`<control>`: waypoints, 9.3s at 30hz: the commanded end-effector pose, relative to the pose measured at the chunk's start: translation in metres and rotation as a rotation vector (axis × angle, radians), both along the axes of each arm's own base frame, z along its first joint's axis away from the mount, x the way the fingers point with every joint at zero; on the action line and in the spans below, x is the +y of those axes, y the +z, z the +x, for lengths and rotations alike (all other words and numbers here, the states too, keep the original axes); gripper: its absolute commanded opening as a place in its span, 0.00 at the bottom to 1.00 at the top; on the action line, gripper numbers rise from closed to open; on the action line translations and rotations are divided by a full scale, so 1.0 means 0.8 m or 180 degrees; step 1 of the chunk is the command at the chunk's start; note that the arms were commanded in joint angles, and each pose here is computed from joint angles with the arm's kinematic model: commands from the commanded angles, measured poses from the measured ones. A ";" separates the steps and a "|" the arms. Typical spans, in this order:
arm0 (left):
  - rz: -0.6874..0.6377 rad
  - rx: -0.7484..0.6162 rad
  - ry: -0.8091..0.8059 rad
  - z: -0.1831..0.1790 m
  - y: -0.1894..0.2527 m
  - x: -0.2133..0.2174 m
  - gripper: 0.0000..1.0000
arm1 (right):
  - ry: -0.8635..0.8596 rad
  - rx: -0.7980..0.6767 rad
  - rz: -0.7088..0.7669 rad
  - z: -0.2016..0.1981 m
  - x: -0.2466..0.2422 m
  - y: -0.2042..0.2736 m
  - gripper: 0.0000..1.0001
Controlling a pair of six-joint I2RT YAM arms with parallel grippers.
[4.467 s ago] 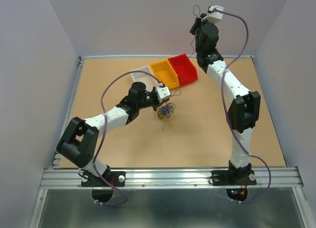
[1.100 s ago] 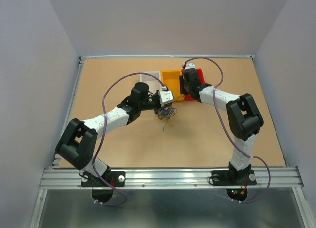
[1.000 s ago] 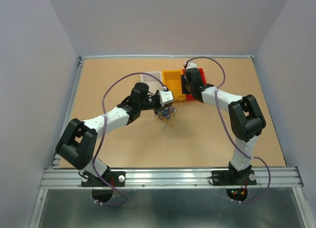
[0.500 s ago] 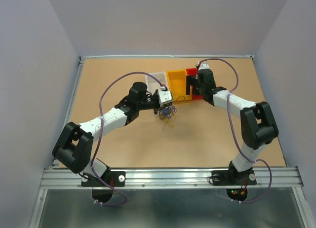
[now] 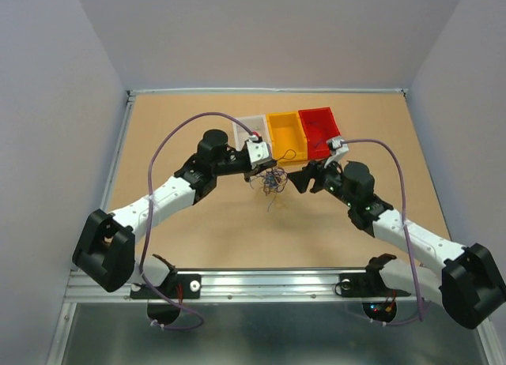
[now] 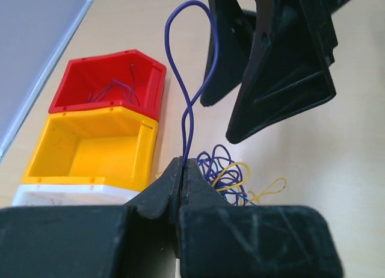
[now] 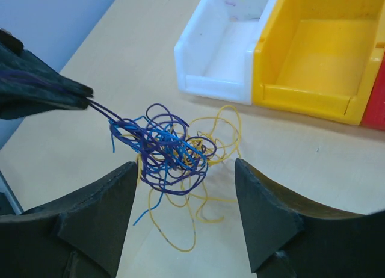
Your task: Untangle the cables
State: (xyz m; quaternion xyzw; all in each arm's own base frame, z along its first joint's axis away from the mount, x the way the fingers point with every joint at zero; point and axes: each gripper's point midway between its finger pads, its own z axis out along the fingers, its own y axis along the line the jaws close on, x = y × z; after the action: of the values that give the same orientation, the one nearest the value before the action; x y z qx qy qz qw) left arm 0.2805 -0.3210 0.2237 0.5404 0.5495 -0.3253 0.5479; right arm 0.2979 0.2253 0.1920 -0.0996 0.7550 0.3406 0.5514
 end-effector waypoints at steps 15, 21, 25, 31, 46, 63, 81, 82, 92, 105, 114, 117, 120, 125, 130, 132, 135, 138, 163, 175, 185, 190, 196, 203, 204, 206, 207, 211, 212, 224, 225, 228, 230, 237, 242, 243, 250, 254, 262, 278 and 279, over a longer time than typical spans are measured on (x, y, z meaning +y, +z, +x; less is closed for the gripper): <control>-0.0791 -0.0400 0.0583 0.002 0.110 0.042 0.00 | 0.0697 -0.0528 0.0492 -0.038 0.070 0.025 0.87; -0.0891 -0.0422 0.0751 0.009 0.118 0.052 0.00 | 0.0892 -0.0632 0.0283 -0.052 0.104 0.011 0.82; -0.0908 -0.0428 0.0759 0.008 0.120 0.053 0.00 | 0.0940 -0.0588 0.0222 -0.051 0.115 0.001 0.58; -0.1046 -0.0408 0.1143 0.028 0.129 0.074 0.00 | 0.0872 -0.0600 0.0219 -0.051 0.115 0.003 0.27; -0.2540 -0.0248 0.3620 0.099 0.189 0.286 0.00 | -0.0873 -0.1053 0.0781 -0.040 -0.037 0.095 0.01; -0.2659 0.0218 0.4619 0.186 0.125 0.417 0.00 | -0.1917 -0.1585 0.1643 -0.113 -0.199 0.200 0.00; -0.2322 0.0210 0.4324 0.216 0.093 0.402 0.00 | -0.0652 -0.1459 0.0606 -0.086 -0.066 0.250 0.00; -0.2329 0.0200 0.4309 0.215 0.094 0.402 0.00 | -0.0607 -0.1467 0.0597 -0.083 -0.059 0.257 0.01; -0.2385 0.0111 0.4173 0.204 0.105 0.395 0.00 | -0.0435 -0.1306 0.0246 -0.008 0.026 0.284 0.00; -0.1975 0.0057 0.3373 0.197 0.109 0.340 0.00 | -0.0360 -0.1385 0.0254 0.051 0.093 0.341 0.00; -0.1803 0.0016 0.2980 0.188 0.112 0.316 0.01 | -0.0517 -0.1547 0.0302 0.088 0.112 0.383 0.01; -0.1793 0.0025 0.2954 0.188 0.111 0.314 0.01 | -0.0541 -0.1623 0.0339 0.097 0.117 0.400 0.00; -0.1778 0.0033 0.2918 0.188 0.110 0.312 0.01 | -0.0494 -0.1756 0.0450 0.094 0.119 0.432 0.00; -0.1739 0.0028 0.2835 0.186 0.110 0.306 0.02 | -0.0288 -0.1917 0.0775 0.069 0.120 0.488 0.00; -0.1739 0.0016 0.2828 0.184 0.111 0.306 0.02 | -0.0220 -0.1866 0.0810 0.068 0.126 0.488 0.01; -0.1738 0.0017 0.2824 0.184 0.111 0.306 0.02 | -0.0256 -0.1813 0.0742 0.075 0.128 0.474 0.01; -0.1733 0.0017 0.2825 0.184 0.110 0.306 0.02 | -0.0296 -0.1722 0.0554 0.092 0.138 0.440 0.00; -0.1739 0.0004 0.2821 0.184 0.113 0.306 0.02 | -0.0294 -0.1614 0.0399 0.108 0.150 0.406 0.00; -0.1731 0.0024 0.2806 0.184 0.112 0.305 0.03 | -0.0495 -0.0508 -0.0386 0.199 0.161 0.121 0.01; -0.1729 0.0017 0.2800 0.182 0.113 0.304 0.03 | -0.0556 0.0475 -0.0748 0.251 0.172 -0.049 0.01; -0.1725 0.0029 0.2778 0.181 0.112 0.302 0.03 | -0.0507 0.1414 -0.1446 0.264 0.171 -0.204 0.01; -0.1724 0.0032 0.2768 0.181 0.112 0.301 0.03 | -0.0489 0.1311 -0.1434 0.264 0.170 -0.178 0.02; -0.1721 0.0022 0.2783 0.181 0.112 0.302 0.03 | -0.0500 0.0969 -0.1360 0.258 0.162 -0.095 0.26; -0.1719 0.0016 0.2773 0.181 0.113 0.301 0.03 | -0.0539 0.0790 -0.1362 0.233 0.144 -0.042 0.69; -0.1717 0.0020 0.2774 0.182 0.112 0.301 0.03 | -0.0525 0.0800 -0.1380 0.227 0.142 -0.043 0.72; -0.1717 0.0029 0.2770 0.182 0.111 0.300 0.03 | -0.0494 0.0824 -0.1400 0.211 0.136 -0.041 0.80; -0.1712 0.0047 0.2769 0.183 0.109 0.300 0.03 | -0.0475 0.0843 -0.1413 0.202 0.133 -0.042 0.82; -0.1708 0.0059 0.2751 0.183 0.109 0.299 0.03 | -0.0295 0.0904 -0.1453 0.142 0.122 -0.050 1.00; -0.1709 0.0058 0.2756 0.183 0.109 0.299 0.03 | -0.0274 0.0919 -0.1454 0.135 0.120 -0.051 1.00; -0.1704 0.0052 0.2752 0.183 0.109 0.298 0.03 | -0.0133 0.1116 -0.1748 0.077 0.149 -0.148 1.00; -0.1704 0.0052 0.2752 0.183 0.109 0.298 0.03 | -0.0174 0.1087 -0.1806 0.078 0.150 -0.152 1.00; -0.1703 0.0033 0.2739 0.181 0.111 0.297 0.03 | -0.0377 0.1063 -0.2041 0.081 0.144 -0.177 1.00; -0.1698 0.0035 0.2736 0.180 0.110 0.296 0.03 | -0.0368 0.1140 -0.2117 0.076 0.144 -0.192 1.00; -0.1699 0.0033 0.2725 0.180 0.111 0.294 0.03 | -0.0241 0.1196 -0.2220 0.055 0.144 -0.203 0.26; -0.1701 0.0030 0.2719 0.178 0.112 0.294 0.03 | -0.0203 0.0977 -0.2025 0.060 0.153 -0.150 0.00; -0.1704 0.0013 0.2715 0.177 0.114 0.294 0.03 | -0.0197 0.0923 -0.1989 0.061 0.154 -0.138 0.01; -0.1708 0.0019 0.2726 0.178 0.113 0.294 0.03 | -0.0268 0.0426 -0.1683 0.081 0.164 -0.030 0.01; -0.1704 0.0003 0.2719 0.177 0.114 0.294 0.03 | -0.0389 0.0226 -0.1490 0.102 0.170 0.022 0.00; -0.1707 -0.0007 0.2732 0.176 0.115 0.295 0.03 | -0.0768 0.0273 -0.1397 0.194 0.158 0.034 0.01; -0.1700 -0.0010 0.2714 0.174 0.115 0.292 0.03 | -0.0701 0.0927 -0.2033 0.245 0.154 -0.151 0.13; -0.1709 -0.0036 0.2712 0.173 0.118 0.292 0.03 | -0.0699 0.0891 -0.2009 0.244 0.154 -0.140 0.18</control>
State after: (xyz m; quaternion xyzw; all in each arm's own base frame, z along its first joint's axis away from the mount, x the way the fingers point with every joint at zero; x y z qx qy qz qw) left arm 0.4307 -0.0847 0.2817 0.0897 0.6598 -0.2062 0.7170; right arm 0.4923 0.3399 0.0501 -0.1282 0.9044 0.0246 0.4062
